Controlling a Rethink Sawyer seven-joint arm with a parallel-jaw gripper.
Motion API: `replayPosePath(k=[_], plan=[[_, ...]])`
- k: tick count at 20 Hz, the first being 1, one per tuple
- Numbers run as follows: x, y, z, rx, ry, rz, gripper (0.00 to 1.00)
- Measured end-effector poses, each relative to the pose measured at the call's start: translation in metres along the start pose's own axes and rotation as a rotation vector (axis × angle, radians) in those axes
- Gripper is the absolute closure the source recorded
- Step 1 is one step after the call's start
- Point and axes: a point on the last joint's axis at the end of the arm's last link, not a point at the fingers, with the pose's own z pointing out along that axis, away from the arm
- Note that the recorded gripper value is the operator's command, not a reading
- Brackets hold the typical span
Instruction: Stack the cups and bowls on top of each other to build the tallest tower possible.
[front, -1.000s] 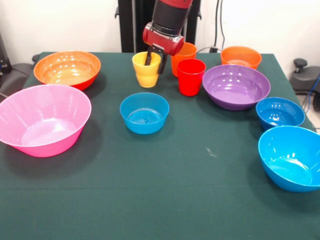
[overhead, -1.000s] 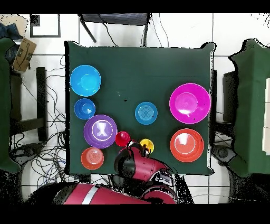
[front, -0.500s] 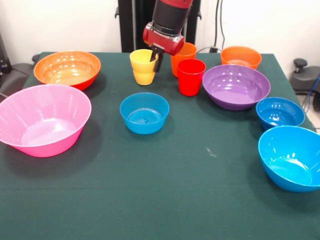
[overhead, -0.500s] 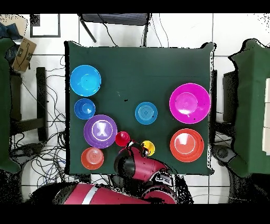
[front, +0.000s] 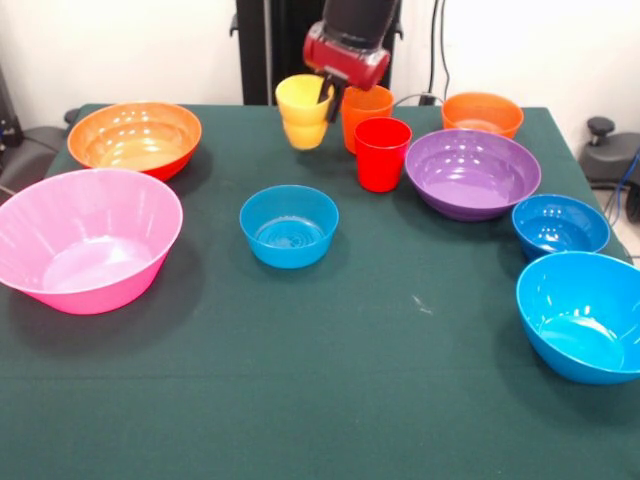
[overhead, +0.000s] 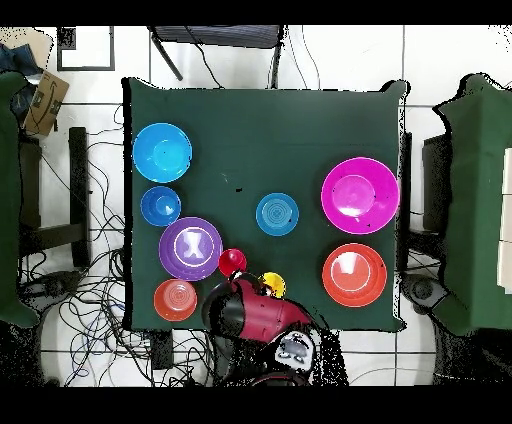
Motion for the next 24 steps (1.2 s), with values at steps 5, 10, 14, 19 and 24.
replayPosePath(k=[5,10,14,19,24], plan=[[-0.004,0.015,-0.035,0.023,0.093,-0.025,1.0],[-0.044,0.024,-0.067,0.028,0.147,-0.008,1.0],[-0.078,0.031,-0.082,0.014,0.124,0.004,1.0],[-0.138,0.04,-0.096,-0.029,0.044,0.026,1.0],[-0.187,0.042,-0.099,-0.056,-0.018,0.05,1.0]])
